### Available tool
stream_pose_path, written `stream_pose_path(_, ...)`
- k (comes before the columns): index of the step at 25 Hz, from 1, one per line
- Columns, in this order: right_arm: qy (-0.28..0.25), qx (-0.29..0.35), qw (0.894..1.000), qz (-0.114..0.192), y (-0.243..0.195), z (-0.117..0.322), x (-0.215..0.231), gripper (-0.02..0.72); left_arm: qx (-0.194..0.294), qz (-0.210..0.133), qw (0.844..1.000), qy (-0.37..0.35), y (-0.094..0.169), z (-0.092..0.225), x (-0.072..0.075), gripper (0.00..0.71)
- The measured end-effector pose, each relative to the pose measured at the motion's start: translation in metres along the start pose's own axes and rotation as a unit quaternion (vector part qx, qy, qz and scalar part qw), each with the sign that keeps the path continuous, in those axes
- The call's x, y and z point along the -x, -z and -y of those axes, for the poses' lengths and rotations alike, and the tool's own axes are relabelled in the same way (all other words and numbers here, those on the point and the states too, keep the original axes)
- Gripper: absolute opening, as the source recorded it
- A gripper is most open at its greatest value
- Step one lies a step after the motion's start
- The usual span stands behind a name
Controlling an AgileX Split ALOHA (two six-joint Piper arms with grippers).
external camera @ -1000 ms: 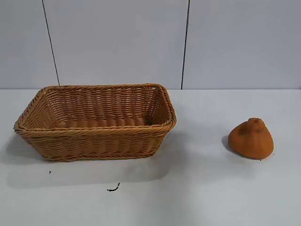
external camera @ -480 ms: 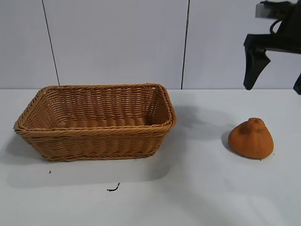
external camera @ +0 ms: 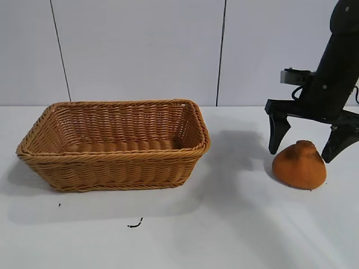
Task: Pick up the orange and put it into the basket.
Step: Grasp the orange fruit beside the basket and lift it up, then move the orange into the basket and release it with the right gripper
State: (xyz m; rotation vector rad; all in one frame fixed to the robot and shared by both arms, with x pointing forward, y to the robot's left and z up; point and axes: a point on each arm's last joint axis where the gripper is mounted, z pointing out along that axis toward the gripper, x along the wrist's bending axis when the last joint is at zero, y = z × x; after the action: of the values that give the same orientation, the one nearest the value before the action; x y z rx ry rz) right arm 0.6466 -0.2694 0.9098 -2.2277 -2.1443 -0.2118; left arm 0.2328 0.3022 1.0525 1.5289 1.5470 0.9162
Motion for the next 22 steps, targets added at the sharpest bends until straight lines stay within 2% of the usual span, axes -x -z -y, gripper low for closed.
stream_pose_path(2,0.000,-0.004,1.000,0.001,-0.003,0.000,0.001,0.629,0.000,0.000,1.000,0.000,0.000,0.000,0.000,0.666)
stream_pose_path(4,-0.001,-0.005,1.000,0.005,-0.005,0.000,0.001,0.532,0.000,0.000,1.000,0.000,0.000,0.000,0.000,0.666)
stream_pose_path(5,-0.001,-0.005,1.000,0.008,-0.005,0.000,0.002,0.461,0.000,0.000,1.000,0.000,0.000,0.000,0.000,0.666)
stream_pose_path(8,0.000,-0.008,1.000,0.015,-0.002,-0.001,0.003,0.106,0.000,0.000,1.000,0.000,0.000,0.000,0.000,0.666)
stream_pose_path(9,0.003,-0.011,1.000,0.018,0.001,-0.001,0.003,0.047,0.000,0.000,1.000,0.000,0.000,0.000,0.000,0.666)
stream_pose_path(10,0.005,-0.012,1.000,0.019,0.005,-0.003,0.002,0.024,0.000,0.000,1.000,0.000,0.000,0.000,0.000,0.666)
stream_pose_path(13,0.011,-0.001,1.000,0.021,0.028,-0.009,-0.001,0.024,0.000,0.000,1.000,0.000,0.000,0.000,0.000,0.666)
stream_pose_path(22,0.028,0.115,0.993,0.000,0.143,-0.033,-0.019,0.024,0.000,0.000,1.000,0.000,0.000,0.000,0.000,0.666)
